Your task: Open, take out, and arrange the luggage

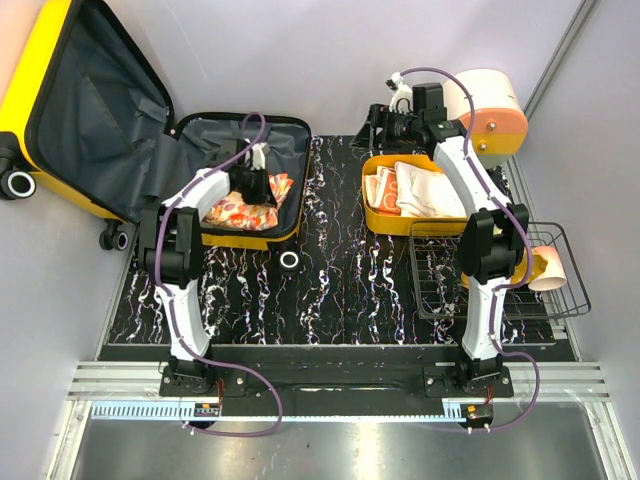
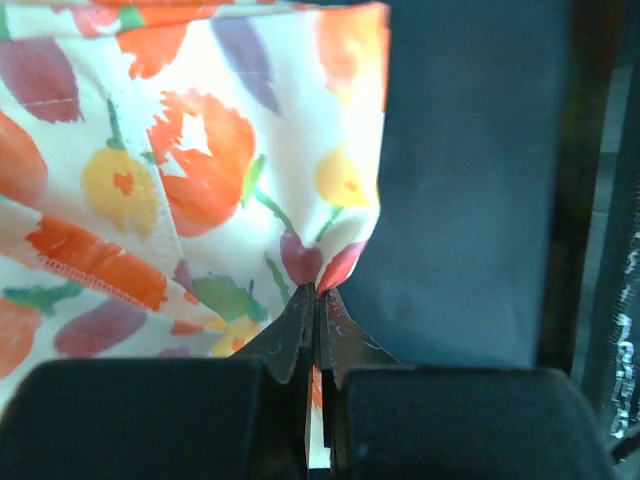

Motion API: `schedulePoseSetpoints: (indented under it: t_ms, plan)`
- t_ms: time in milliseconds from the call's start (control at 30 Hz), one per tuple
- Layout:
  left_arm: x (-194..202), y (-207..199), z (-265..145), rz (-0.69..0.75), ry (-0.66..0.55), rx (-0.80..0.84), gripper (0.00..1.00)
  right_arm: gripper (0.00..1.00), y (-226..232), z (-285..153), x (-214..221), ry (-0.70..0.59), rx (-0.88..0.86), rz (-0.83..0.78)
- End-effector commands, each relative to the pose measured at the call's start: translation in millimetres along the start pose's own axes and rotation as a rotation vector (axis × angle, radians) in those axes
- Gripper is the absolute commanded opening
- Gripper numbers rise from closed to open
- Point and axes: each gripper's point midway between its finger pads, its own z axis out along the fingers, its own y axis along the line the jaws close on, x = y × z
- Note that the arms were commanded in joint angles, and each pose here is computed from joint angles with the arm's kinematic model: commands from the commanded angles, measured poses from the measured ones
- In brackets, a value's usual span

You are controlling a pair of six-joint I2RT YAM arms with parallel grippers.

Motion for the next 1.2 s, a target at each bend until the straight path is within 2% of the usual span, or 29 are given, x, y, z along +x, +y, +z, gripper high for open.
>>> schedulePoseSetpoints:
  t_ms: [0, 133, 367, 500, 667, 833, 1167]
  plan:
    - [-47, -34, -54, 0.069, -0.157, 0.172, 0.0, 0.75, 44, 9, -4, -0.025, -0.127, -0.029]
    - [-47, -33, -62, 0.144, -0.143, 0.187, 0.0, 0.75, 55, 21, 9, -0.001, -0.156, -0.024]
    - [-46, -33, -74, 0.139, -0.158, 0.249, 0.0, 0.78, 91, 52, 33, 0.04, -0.224, 0.02]
    - [-48, -32, -79, 0.126, -0.173, 0.264, 0.0, 0.8, 121, 80, 45, 0.047, -0.241, 0.135]
    - [-51, -30, -84, 0.118, -0.195, 0.271, 0.0, 0.8, 129, 116, 66, 0.074, -0.104, 0.236]
    - [-53, -30, -87, 0.114, -0.216, 0.277, 0.0, 0.79, 143, 135, 73, 0.056, -0.037, 0.257]
    - [-53, -36, -91, 0.115, -0.231, 0.301, 0.0, 0.79, 121, 169, 97, 0.027, 0.134, 0.308]
